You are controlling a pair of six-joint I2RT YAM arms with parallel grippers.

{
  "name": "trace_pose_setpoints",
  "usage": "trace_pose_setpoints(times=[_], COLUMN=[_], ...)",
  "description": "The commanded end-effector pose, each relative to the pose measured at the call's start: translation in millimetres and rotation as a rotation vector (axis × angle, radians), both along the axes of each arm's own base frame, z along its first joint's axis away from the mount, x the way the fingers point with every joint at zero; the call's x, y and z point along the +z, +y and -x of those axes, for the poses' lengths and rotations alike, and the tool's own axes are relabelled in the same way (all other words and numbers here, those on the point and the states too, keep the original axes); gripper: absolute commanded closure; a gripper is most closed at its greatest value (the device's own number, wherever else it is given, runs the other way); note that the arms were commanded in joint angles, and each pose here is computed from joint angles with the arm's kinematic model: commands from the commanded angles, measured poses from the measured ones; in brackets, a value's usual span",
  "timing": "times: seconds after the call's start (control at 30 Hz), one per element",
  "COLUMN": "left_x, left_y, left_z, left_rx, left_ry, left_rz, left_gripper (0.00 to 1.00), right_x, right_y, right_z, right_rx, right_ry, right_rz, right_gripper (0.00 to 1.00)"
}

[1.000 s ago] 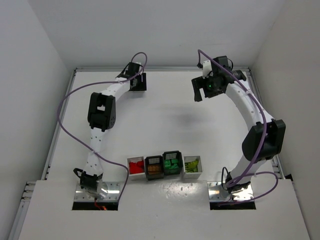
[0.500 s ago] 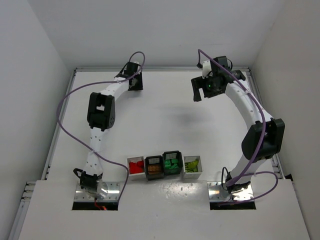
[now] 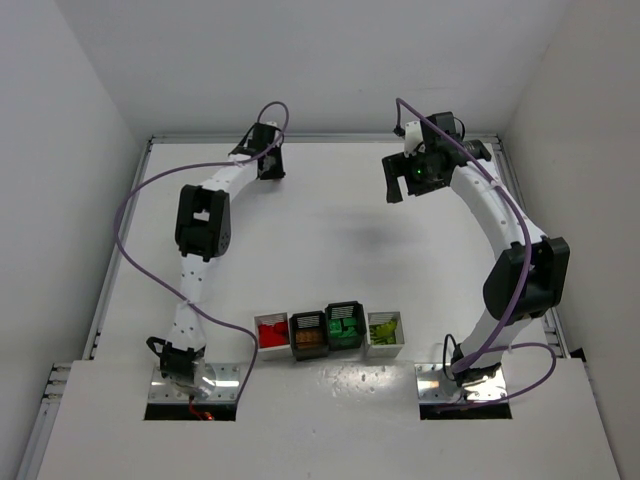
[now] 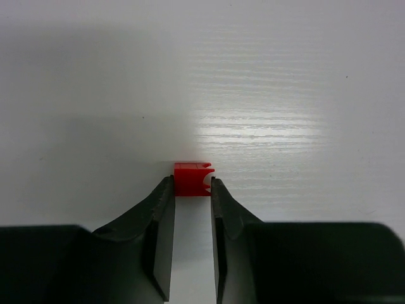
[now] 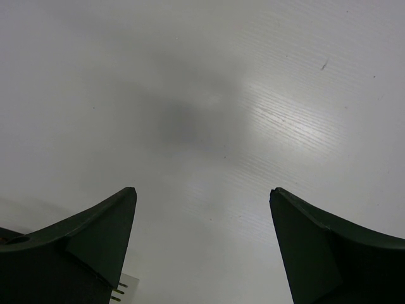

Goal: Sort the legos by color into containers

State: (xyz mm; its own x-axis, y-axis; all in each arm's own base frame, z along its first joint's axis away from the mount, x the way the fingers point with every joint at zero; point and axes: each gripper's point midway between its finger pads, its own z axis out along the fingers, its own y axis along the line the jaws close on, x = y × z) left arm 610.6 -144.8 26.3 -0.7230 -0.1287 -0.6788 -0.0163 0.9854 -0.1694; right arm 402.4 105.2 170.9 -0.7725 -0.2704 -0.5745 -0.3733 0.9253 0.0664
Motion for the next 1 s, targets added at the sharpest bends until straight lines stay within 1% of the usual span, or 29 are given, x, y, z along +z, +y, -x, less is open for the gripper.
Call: trace_pose_setpoints(times=[0.0,0.07,0.1,0.17,0.2,0.23,0.27,0.3,0.33,0.37,0.4,0.43,0.47,0.5,0.53,0.6,0.63,0.67,0.7,0.73,0.77,0.8,0.83,0.87,0.9,0.93,0.97], left_x=[-51.8,-51.8,-43.7,-31.7,-30.4,2.0,21.6,17.1,70.5,92.6,106.0,104.7,118.0,151.9,149.3,156.9,170.0,173.5,170.3,166.4,179.6,179.6,173.7,169.1,174.3,170.5,163.5], left_y=[1.7,0.5,-2.6,-6.7,-11.6,-13.9,-16.2,-20.3,-23.9,-27.1,-24.7,-32.3,-37.1,-33.7,-40.2,-35.9,-36.9,-36.9,-34.1,-41.3,-41.8,-43.7,-46.5,-47.5,-45.9,-47.1,-45.6], left_z=[27.2,27.6,29.3,31.0,40.9,43.3,41.2,62.5,67.0,69.9,79.6,104.6,117.9,134.0,159.4,192.9,218.2,233.9,255.1,279.4,298.8,316.1,344.2,366.8,386.6,407.5,417.4], left_rx=[-0.011,-0.024,-0.056,-0.113,-0.15,-0.179,-0.217,-0.267,-0.306,-0.359,-0.394,-0.473,-0.538,-0.605,-0.688,-0.804,-0.861,-0.902,-0.969,-1.034,-1.08,-1.131,-1.237,-1.314,-1.388,-1.47,-1.481], left_ry=[0.155,0.156,0.148,0.132,0.149,0.105,0.043,0.064,-0.042,-0.118,-0.146,-0.126,-0.152,-0.22,-0.199,-0.2,-0.224,-0.227,-0.208,-0.191,-0.227,-0.226,-0.205,-0.196,-0.225,-0.217,-0.202], left_rz=[-0.004,-0.003,0.004,0.005,0.027,0.037,0.036,0.061,0.08,0.077,0.083,0.12,0.134,0.119,0.155,0.137,0.148,0.15,0.133,0.146,0.126,0.116,0.094,0.099,0.072,0.056,0.051], left_gripper=[0.79,0.83,0.87,0.9,0.9,0.91,0.91,0.91,0.91,0.91,0.91,0.91,0.91,0.91,0.91,0.91,0.91,0.91,0.91,0.91,0.91,0.91,0.9,0.88,0.88,0.88,0.88], right_x=[15.8,15.8,19.5,19.7,23.4,18.9,19.1,15.4,15.6,15.9,15.9,16.2,16.6,20.5,16.2,21.1,20.9,20.9,20.3,20.9,20.9,21.7,22.1,21.0,25.4,22.3,21.3], right_y=[5.2,5.2,5.1,6.6,10.2,9.1,10.8,12.2,13.7,15.6,15.6,17.4,19.4,19.8,21.3,24.2,27.9,27.9,33.0,35.7,35.4,38.8,40.2,39.7,43.9,45.5,45.1], right_z=[-6.8,-6.8,-6.1,-5.7,-3.9,-0.5,0.1,2.7,3.2,3.8,3.8,4.4,5.1,3.2,5.1,3.8,2.5,2.5,6.4,7.6,7.4,8.8,9.5,11.7,11.8,11.7,13.6], right_rx=[0.0,0.0,0.0,0.005,0.014,0.021,0.028,0.034,0.039,0.055,0.055,0.061,0.068,0.069,0.074,0.084,0.103,0.103,0.119,0.129,0.136,0.149,0.154,0.153,0.179,0.184,0.183], right_ry=[-0.056,-0.056,-0.065,-0.063,-0.072,-0.057,-0.055,-0.043,-0.041,-0.041,-0.041,-0.04,-0.038,-0.048,-0.029,-0.038,-0.036,-0.036,-0.025,-0.022,-0.025,-0.021,-0.02,-0.009,-0.018,-0.008,0.001], right_rz=[-0.023,-0.023,-0.025,-0.032,-0.034,-0.025,-0.034,-0.04,-0.048,-0.054,-0.054,-0.062,-0.072,-0.074,-0.079,-0.094,-0.106,-0.106,-0.114,-0.127,-0.123,-0.14,-0.147,-0.146,-0.163,-0.169,-0.168], right_gripper=[0.14,0.14,0.14,0.14,0.14,0.14,0.14,0.14,0.14,0.14,0.14,0.14,0.14,0.14,0.14,0.14,0.14,0.14,0.14,0.14,0.14,0.14,0.14,0.14,0.14,0.14,0.14])
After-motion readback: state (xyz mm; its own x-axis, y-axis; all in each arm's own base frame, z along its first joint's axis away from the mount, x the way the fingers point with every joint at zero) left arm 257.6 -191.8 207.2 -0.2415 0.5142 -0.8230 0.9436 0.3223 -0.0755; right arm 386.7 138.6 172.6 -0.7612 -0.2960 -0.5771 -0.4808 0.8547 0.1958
